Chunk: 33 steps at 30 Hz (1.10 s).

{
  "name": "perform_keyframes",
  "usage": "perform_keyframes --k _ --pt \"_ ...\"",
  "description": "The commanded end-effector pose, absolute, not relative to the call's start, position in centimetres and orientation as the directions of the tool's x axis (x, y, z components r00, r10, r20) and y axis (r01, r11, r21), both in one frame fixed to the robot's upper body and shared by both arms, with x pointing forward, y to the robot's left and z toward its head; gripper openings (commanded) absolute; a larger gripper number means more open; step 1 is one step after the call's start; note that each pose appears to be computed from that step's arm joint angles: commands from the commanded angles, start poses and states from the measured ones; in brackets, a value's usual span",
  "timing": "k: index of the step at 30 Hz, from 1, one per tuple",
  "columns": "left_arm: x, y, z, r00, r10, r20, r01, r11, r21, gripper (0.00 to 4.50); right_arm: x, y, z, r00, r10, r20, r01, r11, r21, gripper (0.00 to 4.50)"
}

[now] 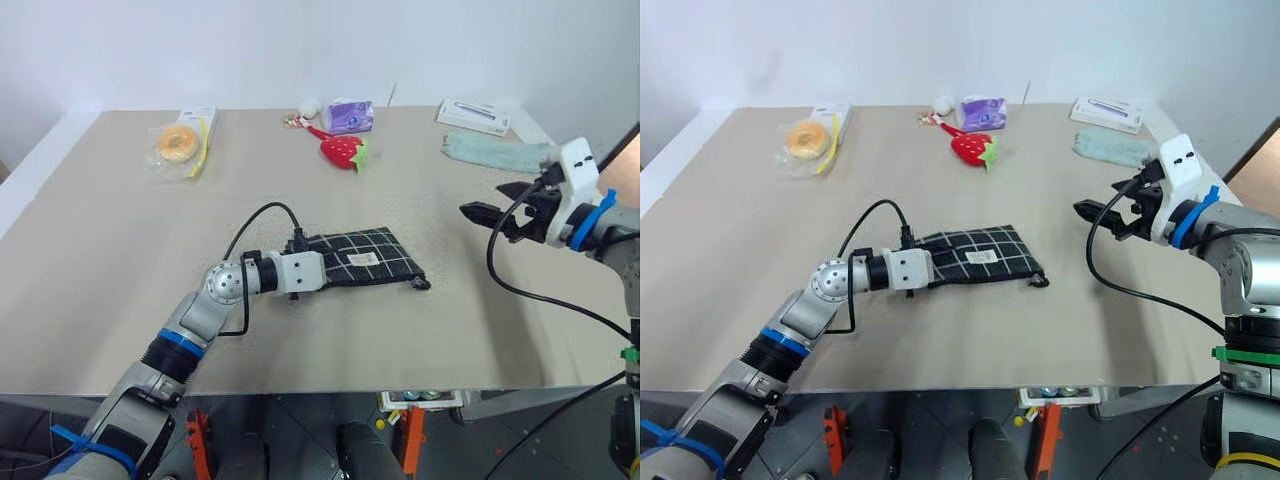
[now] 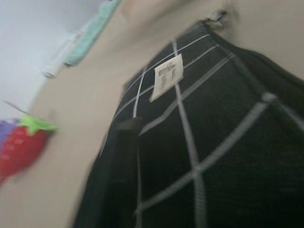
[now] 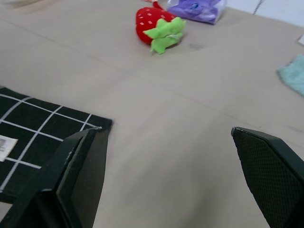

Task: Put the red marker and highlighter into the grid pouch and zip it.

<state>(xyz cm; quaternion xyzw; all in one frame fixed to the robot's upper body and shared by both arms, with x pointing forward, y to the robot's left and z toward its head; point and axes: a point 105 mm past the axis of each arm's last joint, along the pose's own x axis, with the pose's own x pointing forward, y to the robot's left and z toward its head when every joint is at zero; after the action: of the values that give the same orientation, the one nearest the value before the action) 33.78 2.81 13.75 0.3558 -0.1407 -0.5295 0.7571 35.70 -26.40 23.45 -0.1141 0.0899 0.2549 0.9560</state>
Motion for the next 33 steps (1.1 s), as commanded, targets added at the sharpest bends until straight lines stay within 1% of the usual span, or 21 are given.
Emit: perform_keyframes --k 1,2,3,5,8,10,12,16,19,23,26,29,33 --pt "32.3 3.9 16.0 0.338 -0.929 -0.148 0.754 0.174 0.633 3.80 35.1 -26.7 24.2 0.841 0.485 -0.241 -0.531 0.824 -0.196 4.50" --pt "32.0 4.4 16.0 0.329 -0.930 -0.163 0.773 0.166 0.612 4.20 35.0 -26.9 24.0 0.840 0.481 -0.249 -0.530 0.825 -0.195 4.50" --pt "31.8 5.1 16.2 0.328 -0.928 -0.177 0.797 0.171 0.579 4.44 35.0 -27.0 23.9 0.837 0.484 -0.257 -0.534 0.825 -0.186 4.50" --pt "31.6 6.1 16.8 0.337 -0.924 -0.179 0.834 0.205 0.512 4.44 34.9 -27.1 23.7 0.830 0.490 -0.265 -0.542 0.822 -0.175 4.50" --pt "32.0 9.0 19.4 0.407 -0.908 -0.099 0.874 0.356 0.330 4.44 34.8 -27.4 23.1 0.820 0.494 -0.289 -0.550 0.820 -0.158 4.50" --pt "33.1 11.6 21.1 0.512 -0.859 -0.018 0.841 0.496 0.215 4.44 34.7 -27.8 22.4 0.815 0.487 -0.315 -0.550 0.822 -0.151 4.50" --pt "34.3 14.4 21.9 0.617 -0.787 0.018 0.775 0.611 0.160 4.44 34.6 -28.2 21.9 0.811 0.480 -0.336 -0.548 0.824 -0.147 4.50" --pt "35.7 18.5 22.4 0.737 -0.676 0.012 0.665 0.728 0.165 4.44 34.5 -29.3 21.2 0.815 0.446 -0.371 -0.528 0.834 -0.158 4.50" --pt "36.1 20.4 22.5 0.779 -0.627 -0.009 0.614 0.759 0.218 4.44 34.7 -29.7 21.2 0.820 0.431 -0.376 -0.517 0.839 -0.167 4.50" --pt "36.4 22.7 22.5 0.816 -0.575 -0.060 0.562 0.764 0.317 4.44 34.7 -30.2 21.5 0.825 0.422 -0.376 -0.511 0.841 -0.177 4.50" --pt "36.6 24.4 22.6 0.839 -0.538 -0.080 0.529 0.774 0.347 4.44 34.5 -30.6 21.7 0.828 0.414 -0.379 -0.505 0.844 -0.183 4.50" --pt "36.4 25.2 22.4 0.840 -0.531 -0.109 0.532 0.767 0.360 4.44 34.4 -30.8 21.8 0.829 0.413 -0.378 -0.504 0.844 -0.183 4.50" --pt "35.6 26.0 20.3 0.819 -0.530 -0.220 0.574 0.740 0.351 4.44 34.5 -30.4 21.8 0.825 0.431 -0.366 -0.515 0.840 -0.171 4.50"
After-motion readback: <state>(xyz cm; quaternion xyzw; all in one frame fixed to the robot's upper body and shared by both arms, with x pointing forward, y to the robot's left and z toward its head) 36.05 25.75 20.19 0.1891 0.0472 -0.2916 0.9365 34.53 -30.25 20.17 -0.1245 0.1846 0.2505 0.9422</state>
